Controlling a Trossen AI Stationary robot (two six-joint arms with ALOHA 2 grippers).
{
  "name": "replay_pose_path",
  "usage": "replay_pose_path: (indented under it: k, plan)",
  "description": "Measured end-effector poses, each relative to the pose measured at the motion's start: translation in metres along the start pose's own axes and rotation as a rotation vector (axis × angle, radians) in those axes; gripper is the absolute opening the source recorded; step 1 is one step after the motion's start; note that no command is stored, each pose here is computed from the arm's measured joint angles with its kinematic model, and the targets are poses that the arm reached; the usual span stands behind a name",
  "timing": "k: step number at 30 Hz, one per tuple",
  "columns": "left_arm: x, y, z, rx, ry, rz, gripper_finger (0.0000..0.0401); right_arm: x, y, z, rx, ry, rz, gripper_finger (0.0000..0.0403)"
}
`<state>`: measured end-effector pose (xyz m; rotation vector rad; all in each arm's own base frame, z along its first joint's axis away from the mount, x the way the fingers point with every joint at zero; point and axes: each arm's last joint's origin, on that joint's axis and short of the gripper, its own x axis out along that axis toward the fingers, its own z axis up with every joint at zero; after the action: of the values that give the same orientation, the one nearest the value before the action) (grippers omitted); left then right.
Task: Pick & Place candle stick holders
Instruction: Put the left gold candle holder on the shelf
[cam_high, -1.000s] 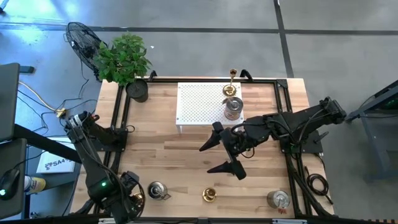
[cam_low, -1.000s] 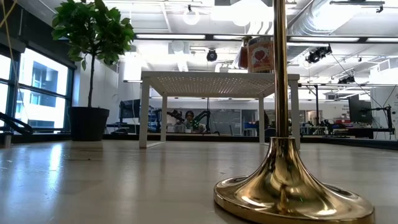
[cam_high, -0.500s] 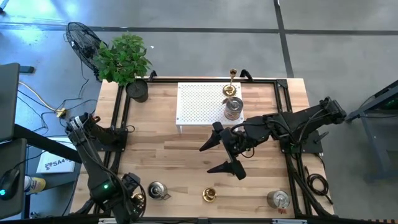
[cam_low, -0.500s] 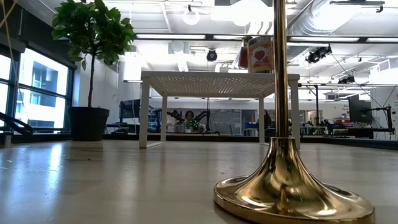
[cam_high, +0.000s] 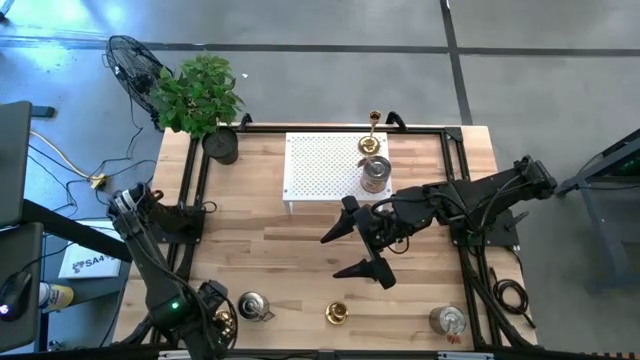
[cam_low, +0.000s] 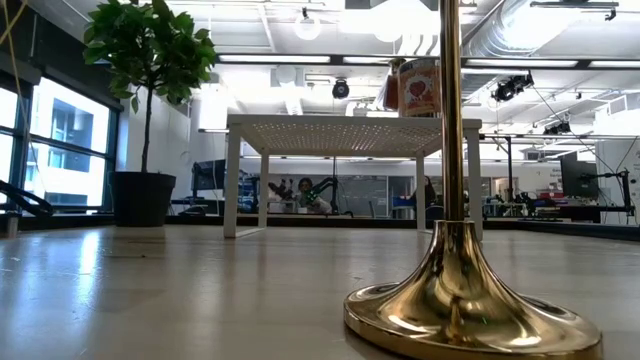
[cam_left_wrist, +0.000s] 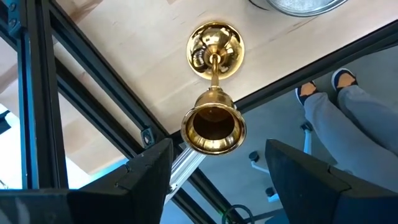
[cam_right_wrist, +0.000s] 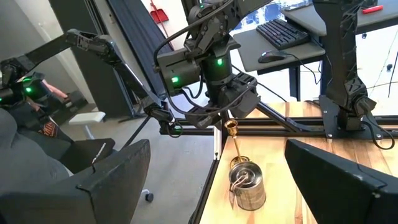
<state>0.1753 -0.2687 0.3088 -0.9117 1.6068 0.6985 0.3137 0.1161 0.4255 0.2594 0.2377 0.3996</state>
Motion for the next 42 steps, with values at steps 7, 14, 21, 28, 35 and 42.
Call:
replay_pose_path:
  k: [7, 14, 21, 28, 35, 42]
  plan:
    - [0.0003, -0.0026, -0.0002, 0.006, -0.012, -0.031, 0.0250, 0.0000, 0.0000, 0.0000, 0.000, 0.000, 0.000, 0.0367]
    - [0.0001, -0.0024, 0.0000, 0.006, -0.013, -0.029, 0.0250, 0.0000, 0.0000, 0.0000, 0.000, 0.000, 0.000, 0.0367]
    - [0.0002, -0.0001, 0.0011, 0.002, -0.027, -0.006, 0.0250, 0.0000, 0.0001, 0.0000, 0.003, 0.000, 0.001, 0.0367]
    - [0.0006, 0.0010, 0.0020, 0.008, -0.037, 0.009, 0.0250, 0.0000, 0.0002, 0.0000, 0.003, 0.000, 0.001, 0.0367]
    - [0.0039, -0.0013, 0.0023, 0.029, -0.059, 0.009, 0.0250, 0.0000, 0.0003, 0.0000, 0.003, 0.001, 0.004, 0.0367]
    - [0.0040, -0.0017, 0.0019, 0.031, -0.051, 0.006, 0.0250, 0.0000, 0.0003, -0.0001, 0.003, 0.001, 0.004, 0.0367]
